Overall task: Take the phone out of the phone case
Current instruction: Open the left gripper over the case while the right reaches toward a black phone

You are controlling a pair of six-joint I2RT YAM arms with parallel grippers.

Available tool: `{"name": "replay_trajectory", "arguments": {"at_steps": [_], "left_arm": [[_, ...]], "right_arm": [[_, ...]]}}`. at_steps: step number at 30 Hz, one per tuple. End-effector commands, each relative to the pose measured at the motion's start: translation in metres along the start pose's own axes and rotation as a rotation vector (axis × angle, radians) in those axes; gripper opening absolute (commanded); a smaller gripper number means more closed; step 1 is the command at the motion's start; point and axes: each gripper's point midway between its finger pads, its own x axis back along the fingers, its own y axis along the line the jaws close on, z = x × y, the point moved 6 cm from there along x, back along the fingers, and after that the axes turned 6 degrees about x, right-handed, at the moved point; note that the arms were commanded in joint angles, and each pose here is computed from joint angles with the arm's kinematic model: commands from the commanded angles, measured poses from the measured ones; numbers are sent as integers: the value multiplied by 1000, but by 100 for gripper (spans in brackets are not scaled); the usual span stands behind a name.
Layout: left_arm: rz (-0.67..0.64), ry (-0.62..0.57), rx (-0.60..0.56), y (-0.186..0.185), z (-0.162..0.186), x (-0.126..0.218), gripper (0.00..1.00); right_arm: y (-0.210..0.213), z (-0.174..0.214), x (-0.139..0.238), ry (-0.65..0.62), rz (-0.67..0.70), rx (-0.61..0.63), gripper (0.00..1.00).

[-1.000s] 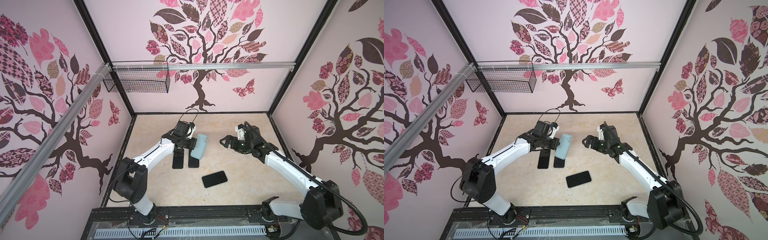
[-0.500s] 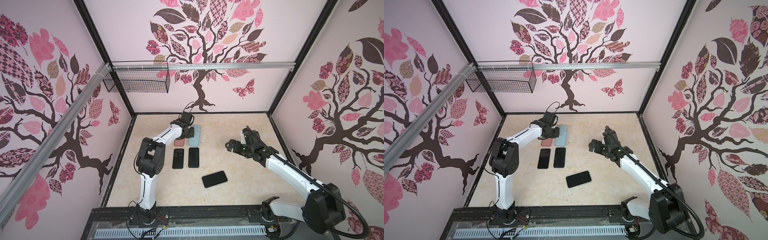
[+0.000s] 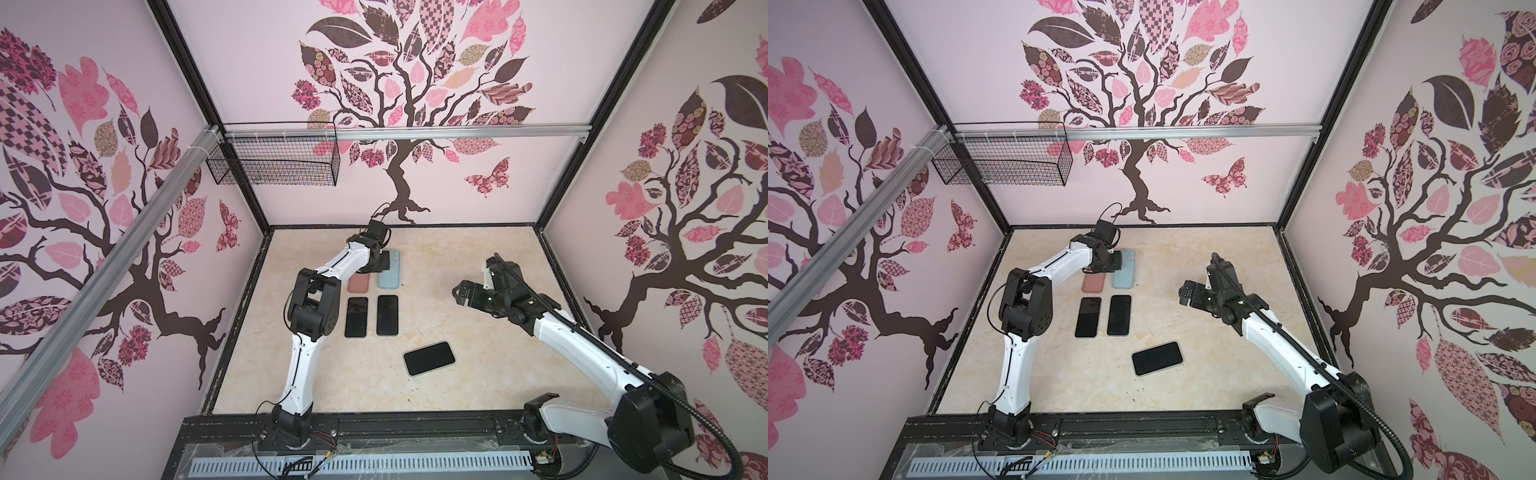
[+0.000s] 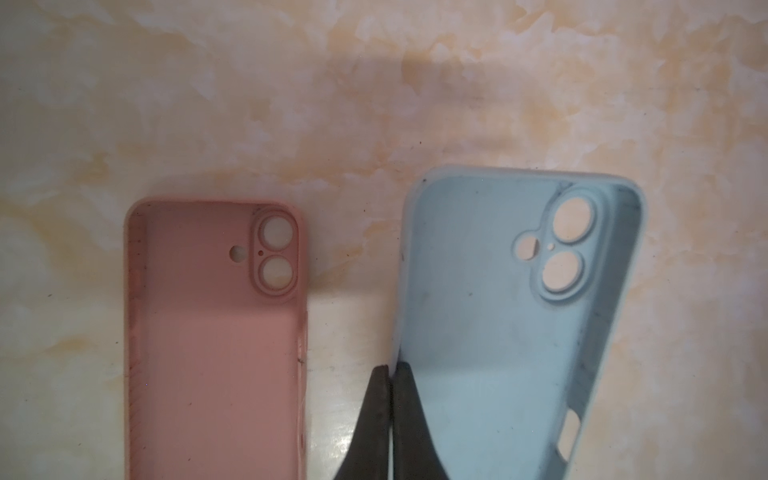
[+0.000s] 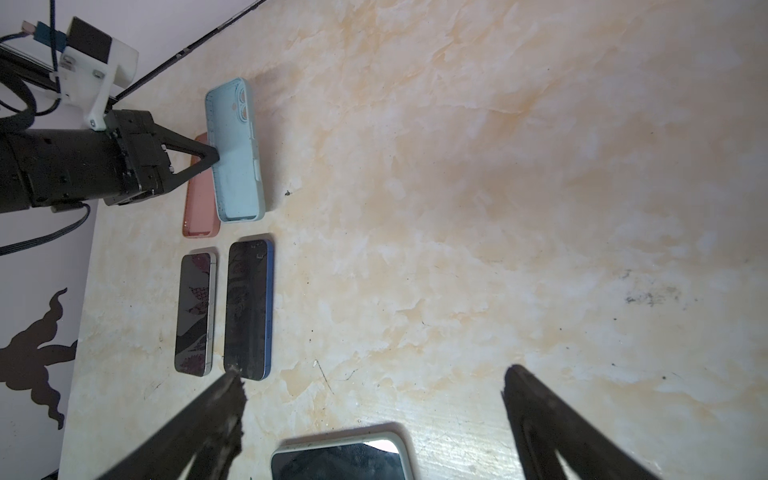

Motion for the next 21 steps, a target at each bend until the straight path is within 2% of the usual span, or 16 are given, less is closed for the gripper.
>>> {"name": "replay_trajectory", "arguments": {"at_steps": [1,8,10,13,15,17,21], "left_arm": [[-6,6,18,2,-7,-2,0],[-4,15,43,5,-8,-8,2],[-3,18,46,5,-8,-8,10],[9,17,41,3,-10,-4,28],[13,12,35,2,-12,0,37],[15,-1,31,2,-14,6,41],[40,-31,1,-2,-19,31,41]], "right_arm": [[-2,-1,6,-3,21,18,99],[-3,0,4,8,25,24,99],[-3,0,4,10,28,27,100],[-5,1,4,12,43,29,100],[-6,2,4,14,50,31,99],[-8,3,4,18,58,32,99],[-11,5,4,30,82,31,99]]}}
